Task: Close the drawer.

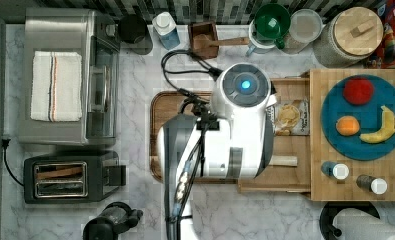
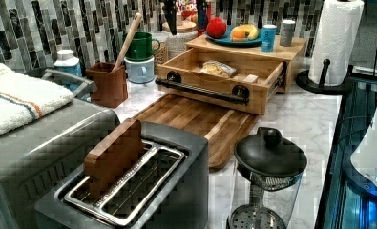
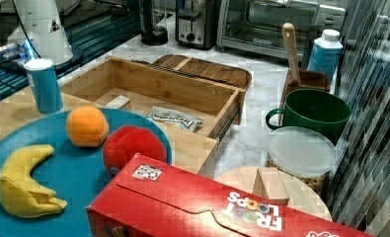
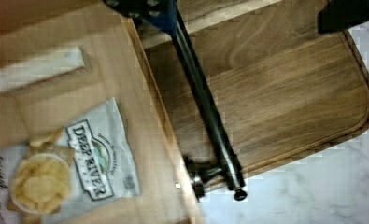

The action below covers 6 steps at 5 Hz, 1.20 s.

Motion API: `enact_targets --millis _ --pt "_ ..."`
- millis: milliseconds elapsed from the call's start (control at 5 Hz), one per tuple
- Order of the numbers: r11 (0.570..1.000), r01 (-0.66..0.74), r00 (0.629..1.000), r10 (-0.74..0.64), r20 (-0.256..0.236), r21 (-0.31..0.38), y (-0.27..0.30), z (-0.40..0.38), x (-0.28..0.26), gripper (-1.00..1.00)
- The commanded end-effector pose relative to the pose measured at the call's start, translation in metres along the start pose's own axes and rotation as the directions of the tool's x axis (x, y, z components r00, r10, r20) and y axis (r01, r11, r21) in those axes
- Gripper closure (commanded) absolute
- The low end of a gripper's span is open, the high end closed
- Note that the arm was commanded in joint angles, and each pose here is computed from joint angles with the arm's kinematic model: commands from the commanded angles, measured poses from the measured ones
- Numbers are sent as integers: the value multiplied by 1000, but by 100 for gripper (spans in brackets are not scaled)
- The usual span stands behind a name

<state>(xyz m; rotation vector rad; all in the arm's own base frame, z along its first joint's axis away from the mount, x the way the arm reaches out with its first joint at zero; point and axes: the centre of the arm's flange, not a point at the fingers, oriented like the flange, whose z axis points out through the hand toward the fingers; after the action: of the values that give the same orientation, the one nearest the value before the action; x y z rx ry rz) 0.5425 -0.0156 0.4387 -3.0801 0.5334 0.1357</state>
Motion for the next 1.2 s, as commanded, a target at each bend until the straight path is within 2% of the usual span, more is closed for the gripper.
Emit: enact_targets --millis 200,400,600,800,1000,1200 --pt "942 315 942 -325 -86 -115 -86 32 -71 100" --pt "945 299 950 -308 -53 -130 -91 59 -70 100" --pt "929 337 934 -351 -71 -153 -89 92 -69 100" --pt "922 384 923 -383 14 -60 -74 116 -50 100" --pt "917 394 918 -396 -27 -60 -65 150 -48 100" --pt "912 406 912 -409 -41 -59 -61 168 -43 100"
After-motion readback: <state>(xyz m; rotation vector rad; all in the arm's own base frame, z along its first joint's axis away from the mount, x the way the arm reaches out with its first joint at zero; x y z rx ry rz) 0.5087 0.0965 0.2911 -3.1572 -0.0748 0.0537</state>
